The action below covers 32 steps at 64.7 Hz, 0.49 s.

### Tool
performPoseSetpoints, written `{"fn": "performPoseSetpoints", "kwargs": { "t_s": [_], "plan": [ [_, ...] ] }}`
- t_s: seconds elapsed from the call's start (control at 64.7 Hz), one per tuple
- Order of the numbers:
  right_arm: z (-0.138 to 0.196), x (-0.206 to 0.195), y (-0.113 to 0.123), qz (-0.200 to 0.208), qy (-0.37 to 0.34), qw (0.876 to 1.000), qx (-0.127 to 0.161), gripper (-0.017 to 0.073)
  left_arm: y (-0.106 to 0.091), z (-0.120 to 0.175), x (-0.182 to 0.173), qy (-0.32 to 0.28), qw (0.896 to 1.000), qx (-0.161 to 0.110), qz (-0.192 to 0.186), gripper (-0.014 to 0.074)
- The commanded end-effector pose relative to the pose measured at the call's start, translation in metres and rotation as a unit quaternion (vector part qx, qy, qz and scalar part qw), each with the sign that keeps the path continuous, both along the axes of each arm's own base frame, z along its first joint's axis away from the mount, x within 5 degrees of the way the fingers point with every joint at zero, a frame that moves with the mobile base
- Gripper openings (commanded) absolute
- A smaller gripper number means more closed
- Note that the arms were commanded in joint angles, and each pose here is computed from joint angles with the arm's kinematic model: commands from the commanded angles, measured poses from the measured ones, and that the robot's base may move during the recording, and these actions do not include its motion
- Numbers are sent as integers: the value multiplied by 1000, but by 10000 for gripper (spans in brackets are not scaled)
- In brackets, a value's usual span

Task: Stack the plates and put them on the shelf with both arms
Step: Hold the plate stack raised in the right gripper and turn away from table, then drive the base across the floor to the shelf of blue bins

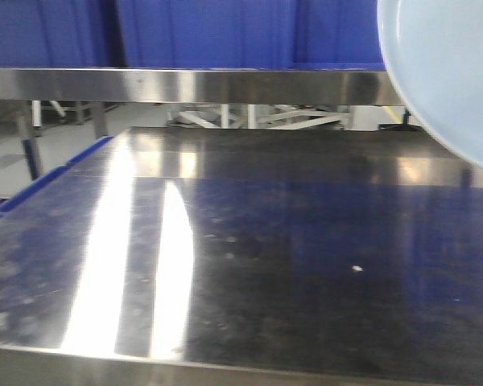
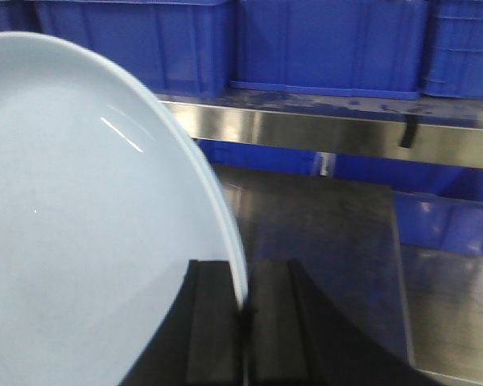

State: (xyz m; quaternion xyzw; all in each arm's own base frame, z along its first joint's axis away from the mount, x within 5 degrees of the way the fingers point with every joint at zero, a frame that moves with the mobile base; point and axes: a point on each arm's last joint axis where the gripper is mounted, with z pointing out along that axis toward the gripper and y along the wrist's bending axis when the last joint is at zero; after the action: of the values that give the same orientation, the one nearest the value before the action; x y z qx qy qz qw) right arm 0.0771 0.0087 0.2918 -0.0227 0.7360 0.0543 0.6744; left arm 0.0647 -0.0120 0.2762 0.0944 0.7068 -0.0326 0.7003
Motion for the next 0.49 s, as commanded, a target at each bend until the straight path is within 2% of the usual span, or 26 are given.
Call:
{"fn": "performPoseSetpoints", "kwargs": {
  "t_s": [0.0, 0.479],
  "plan": [
    [18, -1, -1, -4, -61, 998, 6, 53, 0, 18, -1, -54, 998, -18, 1, 82],
    [18, -1, -1, -4, -61, 998, 6, 53, 0, 18, -1, -54, 998, -18, 1, 82]
  ]
}}
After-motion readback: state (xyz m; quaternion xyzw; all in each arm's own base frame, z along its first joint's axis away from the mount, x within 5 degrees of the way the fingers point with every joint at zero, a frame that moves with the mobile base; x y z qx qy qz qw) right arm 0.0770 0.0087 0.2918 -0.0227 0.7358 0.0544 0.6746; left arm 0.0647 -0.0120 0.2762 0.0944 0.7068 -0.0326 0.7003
